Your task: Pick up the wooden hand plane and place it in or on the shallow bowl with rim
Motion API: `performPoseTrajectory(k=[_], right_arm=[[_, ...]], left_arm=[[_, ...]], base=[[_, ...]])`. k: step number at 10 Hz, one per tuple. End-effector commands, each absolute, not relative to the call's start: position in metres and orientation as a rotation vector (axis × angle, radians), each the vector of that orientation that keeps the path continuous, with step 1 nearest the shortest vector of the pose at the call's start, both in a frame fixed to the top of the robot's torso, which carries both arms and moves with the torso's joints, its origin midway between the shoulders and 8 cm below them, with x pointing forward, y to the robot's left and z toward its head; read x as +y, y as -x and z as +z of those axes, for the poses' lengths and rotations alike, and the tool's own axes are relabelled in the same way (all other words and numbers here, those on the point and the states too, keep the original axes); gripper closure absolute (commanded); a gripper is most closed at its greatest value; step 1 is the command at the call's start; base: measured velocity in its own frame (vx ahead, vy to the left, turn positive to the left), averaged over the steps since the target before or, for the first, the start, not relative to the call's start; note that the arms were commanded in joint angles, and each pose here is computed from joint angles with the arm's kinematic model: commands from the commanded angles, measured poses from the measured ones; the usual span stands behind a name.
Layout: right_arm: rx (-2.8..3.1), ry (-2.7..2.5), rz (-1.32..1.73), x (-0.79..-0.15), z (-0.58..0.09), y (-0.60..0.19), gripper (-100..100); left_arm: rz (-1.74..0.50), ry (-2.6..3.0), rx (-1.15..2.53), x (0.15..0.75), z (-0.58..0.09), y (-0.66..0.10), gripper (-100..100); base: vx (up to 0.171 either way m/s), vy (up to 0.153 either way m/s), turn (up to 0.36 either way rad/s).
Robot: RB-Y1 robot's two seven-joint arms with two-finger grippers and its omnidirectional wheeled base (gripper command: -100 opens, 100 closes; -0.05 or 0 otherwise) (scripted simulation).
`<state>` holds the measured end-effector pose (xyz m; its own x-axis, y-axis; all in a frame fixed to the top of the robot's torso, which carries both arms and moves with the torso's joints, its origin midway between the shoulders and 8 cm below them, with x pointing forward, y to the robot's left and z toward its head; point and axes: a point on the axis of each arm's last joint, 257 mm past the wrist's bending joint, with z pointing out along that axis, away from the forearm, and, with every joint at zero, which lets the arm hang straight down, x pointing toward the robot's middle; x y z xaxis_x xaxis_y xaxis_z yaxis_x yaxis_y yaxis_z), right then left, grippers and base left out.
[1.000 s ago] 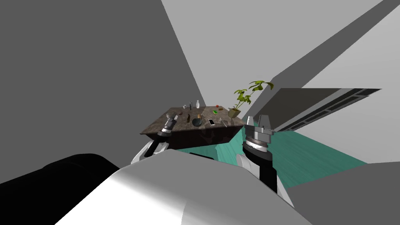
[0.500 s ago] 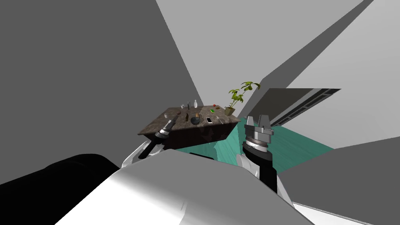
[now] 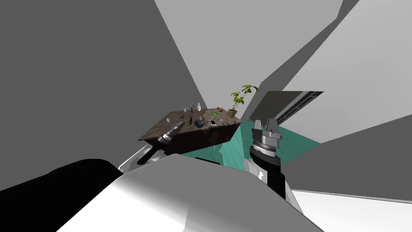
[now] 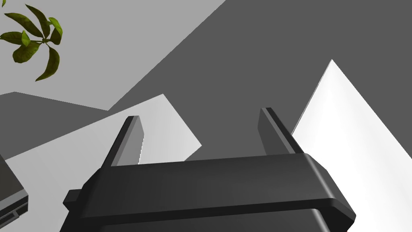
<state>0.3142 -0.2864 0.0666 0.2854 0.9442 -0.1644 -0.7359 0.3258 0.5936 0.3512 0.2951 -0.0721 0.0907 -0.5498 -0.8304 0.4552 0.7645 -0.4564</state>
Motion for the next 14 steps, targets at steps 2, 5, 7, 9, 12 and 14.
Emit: performPoseTrajectory(k=[2,5,7,9,12,14], right_arm=[[0.544,-0.449,1.175,-0.286,0.067,-0.314,0],[0.544,-0.449,1.174,-0.286,0.067,-0.314,0],[0.544,-0.449,1.174,-0.286,0.067,-0.314,0],[0.544,-0.449,1.174,-0.286,0.067,-0.314,0],[0.544,-0.449,1.174,-0.286,0.067,-0.314,0],[0.544,-0.449,1.174,-0.286,0.067,-0.314,0]], left_arm=[[-0.673,-0.018,1.342,0.296,-0.086,-0.348,-100],[-0.544,-0.192,1.438,0.303,-0.112,-0.339,-100],[-0.480,-0.297,1.488,0.307,-0.127,-0.334,-100],[-0.417,-0.400,1.534,0.313,-0.143,-0.328,-100],[-0.356,-0.528,1.583,0.320,-0.158,-0.321,-100],[-0.298,-0.642,1.623,0.328,-0.174,-0.313,-100]], base=[[-0.048,-0.016,-0.122],[-0.044,-0.011,-0.138],[-0.033,-0.016,-0.161],[-0.024,-0.009,-0.149],[-0.014,-0.006,-0.149],[-0.002,-0.006,-0.150]])
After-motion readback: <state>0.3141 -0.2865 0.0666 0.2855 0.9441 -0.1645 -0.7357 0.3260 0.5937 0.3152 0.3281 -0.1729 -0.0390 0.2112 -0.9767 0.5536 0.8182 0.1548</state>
